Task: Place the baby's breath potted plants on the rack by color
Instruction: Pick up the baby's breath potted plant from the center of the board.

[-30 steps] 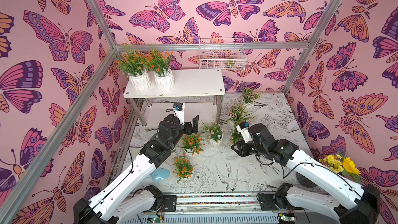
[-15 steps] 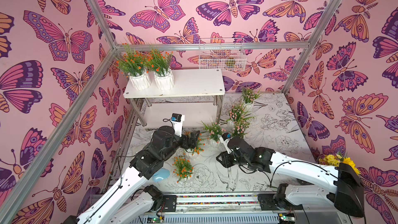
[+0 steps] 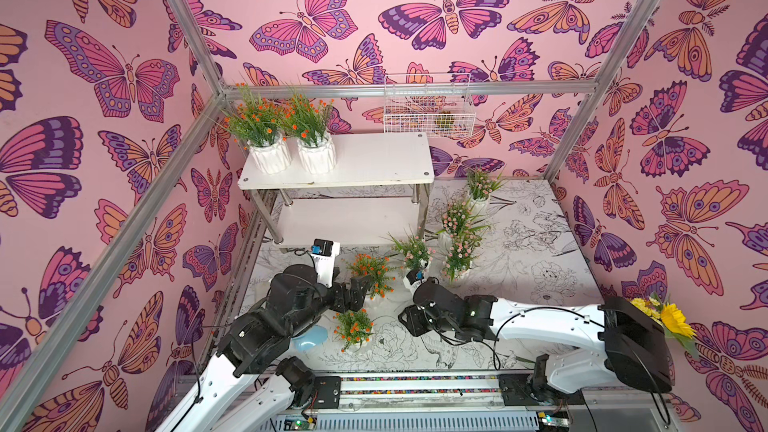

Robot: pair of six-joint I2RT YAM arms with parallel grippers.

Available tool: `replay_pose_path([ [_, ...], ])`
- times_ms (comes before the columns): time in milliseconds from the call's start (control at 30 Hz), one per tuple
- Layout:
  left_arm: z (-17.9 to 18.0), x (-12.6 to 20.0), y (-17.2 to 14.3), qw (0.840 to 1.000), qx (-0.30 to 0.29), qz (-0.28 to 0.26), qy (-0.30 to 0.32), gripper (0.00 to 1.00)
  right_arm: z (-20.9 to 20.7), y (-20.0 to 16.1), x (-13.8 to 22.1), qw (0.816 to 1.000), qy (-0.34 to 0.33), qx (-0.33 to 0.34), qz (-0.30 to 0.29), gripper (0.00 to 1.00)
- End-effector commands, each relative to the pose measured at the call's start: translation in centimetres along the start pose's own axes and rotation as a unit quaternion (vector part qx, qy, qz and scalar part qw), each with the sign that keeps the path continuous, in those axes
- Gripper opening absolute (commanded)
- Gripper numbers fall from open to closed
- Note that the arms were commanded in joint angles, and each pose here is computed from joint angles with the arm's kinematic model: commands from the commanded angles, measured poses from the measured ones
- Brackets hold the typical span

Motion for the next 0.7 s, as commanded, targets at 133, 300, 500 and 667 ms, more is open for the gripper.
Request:
replay_pose_path([
  [133,0.3,1.0,-1.7,0.999,0.025,0.02,0.005,0.97,3.8,0.1,-0.9,0.999,0.029,0.017,-0.016,0.37],
  [300,0.5,1.3,-2.4,0.999,0.029,0.023,0.013,0.97,4.9,-0.1,-1.4,0.999,0.029,0.031,-0.011,0.36],
  [500,0.6,1.4,-2.8,0.999,0.027,0.029,0.02,0.97,5.6,-0.6,-2.7,0.999,0.018,0.045,0.0,0.34],
  [667,0.7,1.7,-2.8,0.999,0.028,0.023,0.021,0.97,6.0,-0.7,-3.5,0.999,0.013,0.049,0.004,0.33],
])
Point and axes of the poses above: each gripper's point midway between its finger pads, its own x axis back along the fingers, its own z axis along the line the jaws close on, y = z × x, the point moved 10 cm from there along x, back along the fingers, and after that the axes turned 15 degrees about -x, right-handed, at the moved point
